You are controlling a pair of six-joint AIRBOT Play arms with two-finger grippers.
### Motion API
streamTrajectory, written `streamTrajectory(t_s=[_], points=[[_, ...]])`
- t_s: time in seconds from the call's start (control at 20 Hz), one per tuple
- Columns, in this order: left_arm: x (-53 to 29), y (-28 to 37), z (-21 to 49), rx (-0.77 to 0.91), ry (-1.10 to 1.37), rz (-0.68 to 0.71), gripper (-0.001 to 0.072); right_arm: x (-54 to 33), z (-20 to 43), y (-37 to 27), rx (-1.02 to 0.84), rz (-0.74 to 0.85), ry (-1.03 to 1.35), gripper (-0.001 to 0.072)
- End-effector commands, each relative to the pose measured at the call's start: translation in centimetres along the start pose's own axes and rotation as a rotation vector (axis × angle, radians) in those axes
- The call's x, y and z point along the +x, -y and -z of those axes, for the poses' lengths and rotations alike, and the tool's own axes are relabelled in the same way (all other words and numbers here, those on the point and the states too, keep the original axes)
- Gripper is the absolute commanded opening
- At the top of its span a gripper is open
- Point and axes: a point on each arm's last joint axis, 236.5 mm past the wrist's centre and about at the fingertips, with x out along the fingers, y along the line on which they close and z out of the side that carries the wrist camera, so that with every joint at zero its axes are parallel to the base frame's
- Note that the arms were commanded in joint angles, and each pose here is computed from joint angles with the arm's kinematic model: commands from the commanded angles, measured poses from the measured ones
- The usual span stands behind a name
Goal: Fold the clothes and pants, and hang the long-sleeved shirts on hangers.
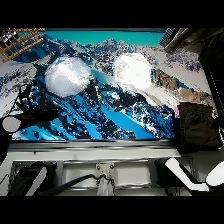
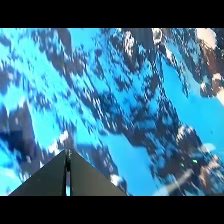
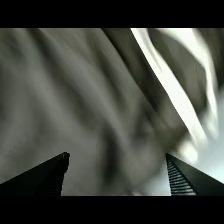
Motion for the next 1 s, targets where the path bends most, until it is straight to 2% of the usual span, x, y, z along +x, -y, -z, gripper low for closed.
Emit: streamTrajectory(t_s=[0.0,0.05,0.1,0.25,0.4,0.5,0.7,0.95], points=[[0.1,-0.4,-2.5,0.063,0.097,-0.017,0.0016,-7.5,-9.0,-8.3,0.061,-0.360,0.361,0.0704],[-0.1,-0.3,-3.3,0.065,0.123,-0.019,0.0100,-10.1,-10.5,-11.4,0.039,-0.473,0.434,0.0704],[-0.4,0.0,-4.0,0.064,0.134,-0.012,0.0151,-12.6,-11.2,-14.8,-0.023,-0.577,0.497,0.0704],[-1.6,2.5,-6.3,0.126,0.123,0.059,0.0152,-15.6,-8.4,-23.9,-0.312,-0.725,0.520,0.0704],[-3.7,6.1,-11.0,0.193,0.162,0.130,0.0152,-15.5,-2.5,-31.0,-0.692,-0.711,0.498,0.0703],[-4.9,7.9,-14.0,0.230,0.207,0.151,0.0151,-15.2,0.2,-33.7,-0.864,-0.667,0.508,0.0701],[-5.3,8.6,-14.9,0.219,0.224,0.170,0.0152,-16.0,4.3,-36.8,-0.996,-0.708,0.491,0.0703],[-5.3,8.5,-14.9,0.218,0.223,0.170,0.0152,-16.3,5.9,-37.9,-1.042,-0.730,0.483,0.0703]])
